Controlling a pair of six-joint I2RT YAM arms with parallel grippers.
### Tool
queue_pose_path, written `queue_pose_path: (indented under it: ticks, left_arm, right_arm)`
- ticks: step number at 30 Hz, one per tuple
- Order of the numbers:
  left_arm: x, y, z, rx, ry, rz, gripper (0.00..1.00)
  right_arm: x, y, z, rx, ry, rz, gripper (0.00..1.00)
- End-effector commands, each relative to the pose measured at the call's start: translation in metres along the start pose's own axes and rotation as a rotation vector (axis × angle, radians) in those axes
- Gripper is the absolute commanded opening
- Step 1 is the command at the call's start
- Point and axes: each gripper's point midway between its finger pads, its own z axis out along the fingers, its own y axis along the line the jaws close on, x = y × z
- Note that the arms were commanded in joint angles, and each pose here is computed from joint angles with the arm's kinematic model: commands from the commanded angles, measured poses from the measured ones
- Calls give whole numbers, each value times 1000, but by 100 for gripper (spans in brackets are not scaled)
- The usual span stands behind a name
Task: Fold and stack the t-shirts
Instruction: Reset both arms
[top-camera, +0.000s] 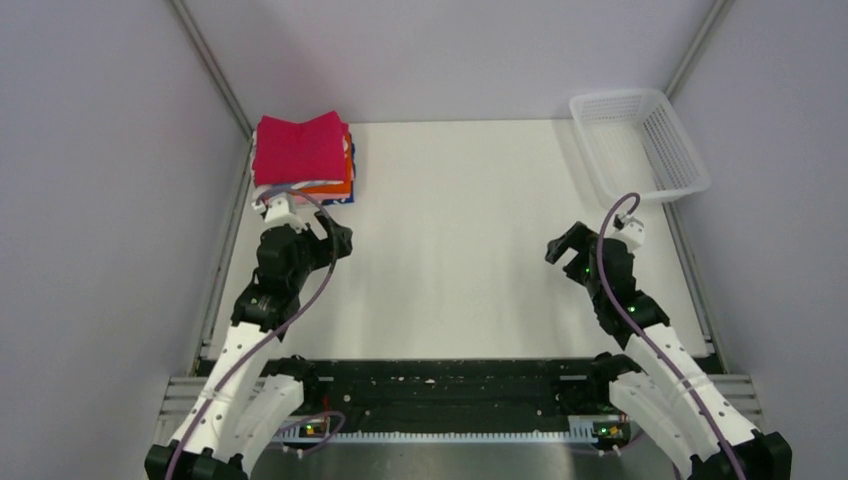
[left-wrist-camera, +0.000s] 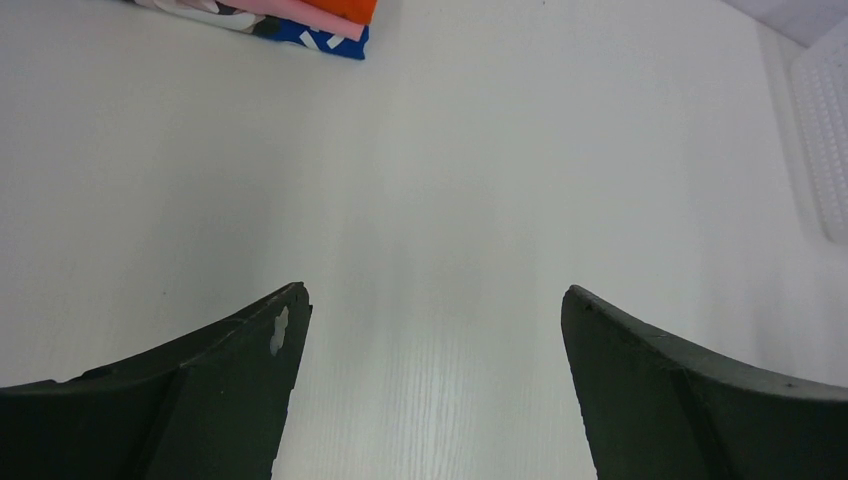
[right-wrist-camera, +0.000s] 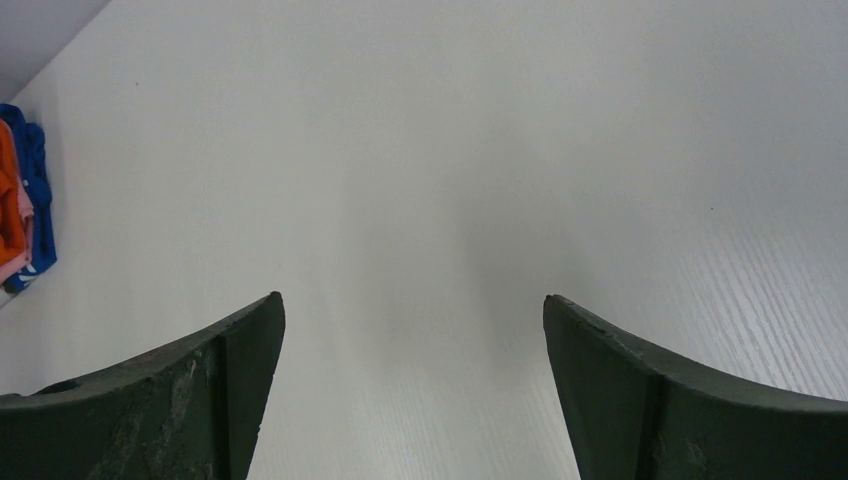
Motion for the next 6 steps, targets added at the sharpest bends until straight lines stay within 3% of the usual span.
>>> queue_pose_path:
  ticks: [1, 6]
  left_arm:
    - [-19, 0, 2, -30, -64, -36, 99]
    - [-17, 0, 3, -48, -31, -35, 99]
  right_arm:
    - [1, -4, -4, -3, -7, 13, 99]
    - [-3, -3, -7, -18, -28, 19, 99]
